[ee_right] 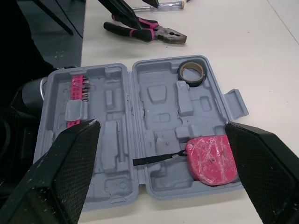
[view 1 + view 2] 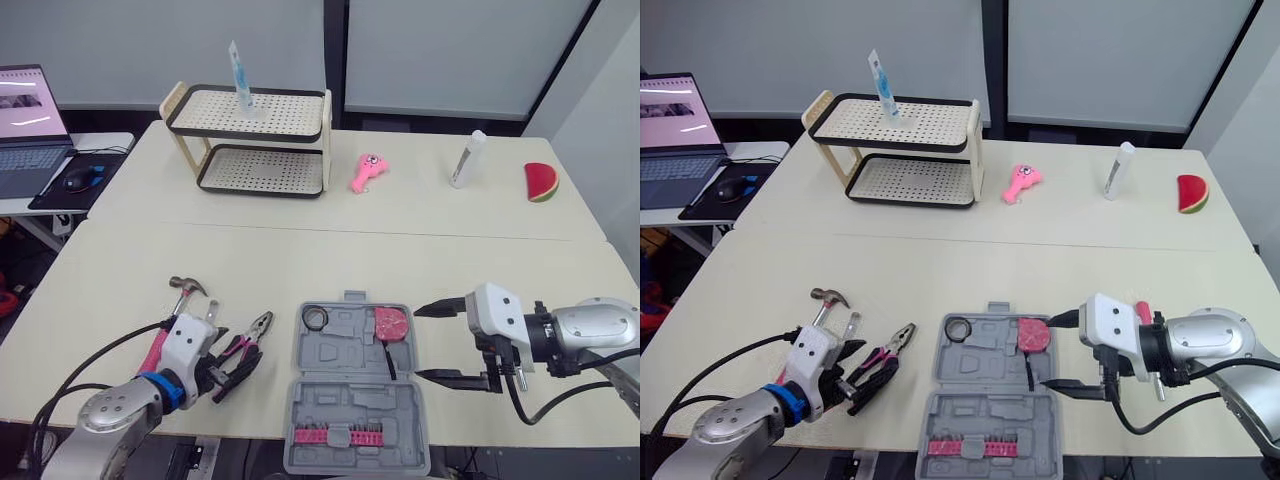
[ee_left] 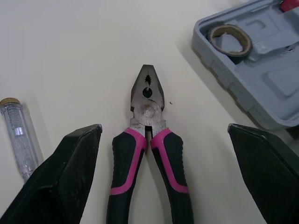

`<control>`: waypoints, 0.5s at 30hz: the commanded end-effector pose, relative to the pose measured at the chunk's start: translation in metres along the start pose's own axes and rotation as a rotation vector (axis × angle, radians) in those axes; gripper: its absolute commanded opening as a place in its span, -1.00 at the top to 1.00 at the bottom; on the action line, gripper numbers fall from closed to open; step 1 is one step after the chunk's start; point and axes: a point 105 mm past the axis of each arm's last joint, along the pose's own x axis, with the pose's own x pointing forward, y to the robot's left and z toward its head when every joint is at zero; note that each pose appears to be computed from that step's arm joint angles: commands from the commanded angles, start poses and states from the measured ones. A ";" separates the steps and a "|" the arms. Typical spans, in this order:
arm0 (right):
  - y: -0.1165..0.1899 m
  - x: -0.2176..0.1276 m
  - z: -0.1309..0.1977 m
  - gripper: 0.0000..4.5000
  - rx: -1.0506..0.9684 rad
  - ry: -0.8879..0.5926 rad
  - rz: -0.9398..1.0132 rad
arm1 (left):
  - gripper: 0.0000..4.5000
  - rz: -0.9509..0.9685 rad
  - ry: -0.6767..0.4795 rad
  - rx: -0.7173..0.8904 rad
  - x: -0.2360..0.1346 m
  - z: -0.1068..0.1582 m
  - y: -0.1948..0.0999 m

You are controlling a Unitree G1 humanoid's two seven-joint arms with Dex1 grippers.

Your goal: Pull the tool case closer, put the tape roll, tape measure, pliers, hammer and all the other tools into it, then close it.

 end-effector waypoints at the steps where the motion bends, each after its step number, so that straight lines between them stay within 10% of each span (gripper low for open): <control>1: 0.002 0.000 0.008 -0.99 -0.043 -0.003 0.005 | -1.00 0.022 0.044 0.006 0.004 -0.007 -0.001; 15: 0.003 0.003 0.009 -0.99 -0.042 0.002 0.012 | -1.00 0.029 0.157 -0.022 0.020 -0.026 0.000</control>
